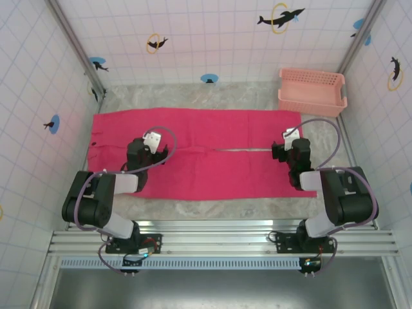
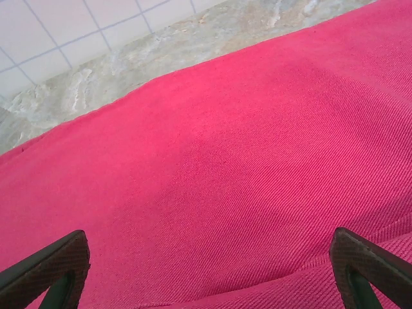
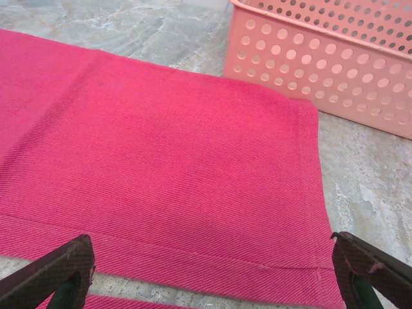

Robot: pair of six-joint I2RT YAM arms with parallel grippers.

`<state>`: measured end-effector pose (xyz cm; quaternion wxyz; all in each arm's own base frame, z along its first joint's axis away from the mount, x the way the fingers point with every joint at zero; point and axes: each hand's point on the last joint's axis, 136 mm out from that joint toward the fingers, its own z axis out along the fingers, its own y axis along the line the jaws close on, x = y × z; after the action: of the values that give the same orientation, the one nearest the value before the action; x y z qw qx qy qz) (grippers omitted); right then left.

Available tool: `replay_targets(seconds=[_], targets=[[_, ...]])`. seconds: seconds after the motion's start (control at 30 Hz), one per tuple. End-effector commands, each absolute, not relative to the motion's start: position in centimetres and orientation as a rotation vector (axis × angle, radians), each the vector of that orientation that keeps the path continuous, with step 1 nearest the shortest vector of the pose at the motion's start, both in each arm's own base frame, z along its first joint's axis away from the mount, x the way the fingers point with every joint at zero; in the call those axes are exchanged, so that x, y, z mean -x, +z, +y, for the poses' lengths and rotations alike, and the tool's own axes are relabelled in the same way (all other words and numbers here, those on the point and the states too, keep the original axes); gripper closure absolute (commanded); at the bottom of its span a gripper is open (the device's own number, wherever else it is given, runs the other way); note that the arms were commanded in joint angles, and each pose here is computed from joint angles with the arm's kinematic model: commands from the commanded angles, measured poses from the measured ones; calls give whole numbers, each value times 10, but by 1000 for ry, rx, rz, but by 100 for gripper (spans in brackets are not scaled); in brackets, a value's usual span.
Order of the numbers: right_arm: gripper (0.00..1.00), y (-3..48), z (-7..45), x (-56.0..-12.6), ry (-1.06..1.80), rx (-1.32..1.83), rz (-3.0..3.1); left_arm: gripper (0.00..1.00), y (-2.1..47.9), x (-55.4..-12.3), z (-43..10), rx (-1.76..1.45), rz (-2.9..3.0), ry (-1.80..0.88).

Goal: Roll up the long pants

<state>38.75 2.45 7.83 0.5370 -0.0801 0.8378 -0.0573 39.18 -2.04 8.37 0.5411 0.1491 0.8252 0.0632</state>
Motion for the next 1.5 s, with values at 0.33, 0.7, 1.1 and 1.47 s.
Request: replay_targets(seconds=[0.33,0.7,1.1,1.47], targets=[[2,93,26,-396,-135,180,1949,3,94,-397,-18,-365,1921,181],[0,116,16,-405,-160,135,2042,2,120,-411,-15,-372,2026,187],[7,163,194,-286,-112,1076,2058,3,233,-396,24,-230,2292,397],[22,71,258,-163,-201,1812,1974,3,256,-380,48,-226,2291,590]])
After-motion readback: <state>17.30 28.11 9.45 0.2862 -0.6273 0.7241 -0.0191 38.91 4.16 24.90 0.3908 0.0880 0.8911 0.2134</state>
